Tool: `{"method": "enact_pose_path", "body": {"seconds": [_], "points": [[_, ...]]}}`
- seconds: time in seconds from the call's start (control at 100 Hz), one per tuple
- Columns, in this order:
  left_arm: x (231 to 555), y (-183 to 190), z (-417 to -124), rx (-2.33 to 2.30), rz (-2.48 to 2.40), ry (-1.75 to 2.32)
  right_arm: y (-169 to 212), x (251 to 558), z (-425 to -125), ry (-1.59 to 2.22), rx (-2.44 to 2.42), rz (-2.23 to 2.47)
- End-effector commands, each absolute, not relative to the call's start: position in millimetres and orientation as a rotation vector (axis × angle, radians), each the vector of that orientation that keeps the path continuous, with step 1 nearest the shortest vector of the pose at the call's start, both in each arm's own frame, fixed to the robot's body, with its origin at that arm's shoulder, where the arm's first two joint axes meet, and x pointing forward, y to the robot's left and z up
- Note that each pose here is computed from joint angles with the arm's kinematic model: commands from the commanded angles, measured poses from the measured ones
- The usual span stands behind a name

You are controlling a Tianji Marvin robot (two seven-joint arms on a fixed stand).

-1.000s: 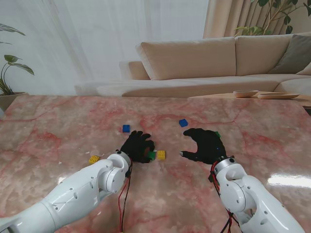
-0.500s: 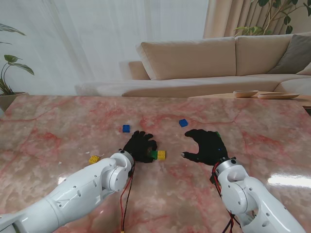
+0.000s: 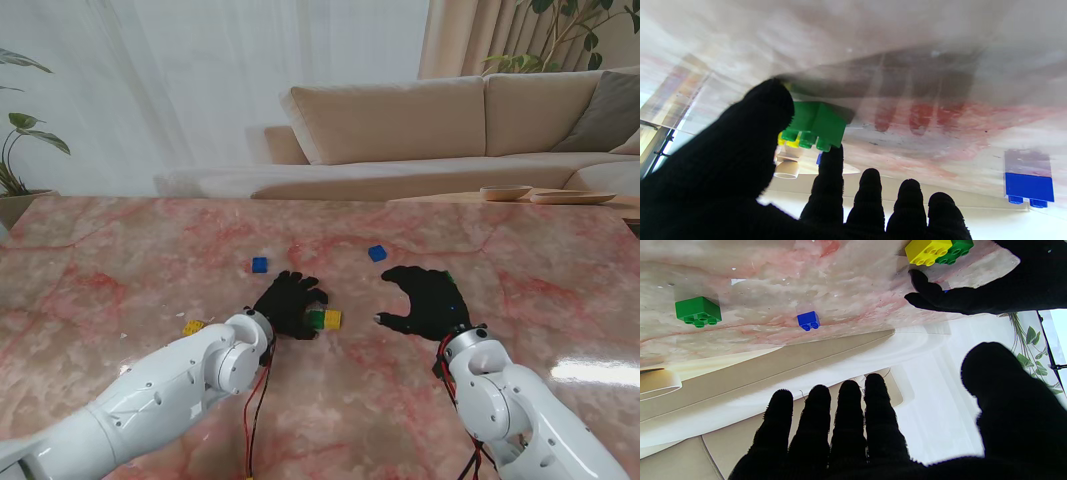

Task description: Build a two-level staggered structure with toy bricks

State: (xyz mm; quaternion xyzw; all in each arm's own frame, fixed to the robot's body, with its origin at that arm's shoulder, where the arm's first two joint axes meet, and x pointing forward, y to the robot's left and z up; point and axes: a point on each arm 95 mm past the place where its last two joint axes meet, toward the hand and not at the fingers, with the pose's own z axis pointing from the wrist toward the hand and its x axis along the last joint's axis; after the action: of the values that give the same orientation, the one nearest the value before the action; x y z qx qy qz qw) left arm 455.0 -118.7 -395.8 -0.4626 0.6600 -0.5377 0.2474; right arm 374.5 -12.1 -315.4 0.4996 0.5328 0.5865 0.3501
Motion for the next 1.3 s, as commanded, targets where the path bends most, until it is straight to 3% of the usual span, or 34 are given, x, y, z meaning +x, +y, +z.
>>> {"method": "enact_pose_path", "body": {"seconds": [0.0,0.34,0.61,1.29], "points": [[449.4,-116.5,-396.1,-1.268,-1.483,1.793,-13.3,372.5,-319.0,1.388,1.314,1.506],[432.6,-98.5,-345.8,-1.248,-1.714,1.628,-16.3,373.5,-311.9,1.39,1.296,1.488],[420.7,-65.7,-322.9,-1.386,-1.852,1.556,-29.3,375.1,-304.7,1.403,1.286,1.457],[389.7,-29.5,-310.5,-1.496,-1.939,1.429,-62.5,383.6,-292.7,1.411,1.266,1.42]]}}
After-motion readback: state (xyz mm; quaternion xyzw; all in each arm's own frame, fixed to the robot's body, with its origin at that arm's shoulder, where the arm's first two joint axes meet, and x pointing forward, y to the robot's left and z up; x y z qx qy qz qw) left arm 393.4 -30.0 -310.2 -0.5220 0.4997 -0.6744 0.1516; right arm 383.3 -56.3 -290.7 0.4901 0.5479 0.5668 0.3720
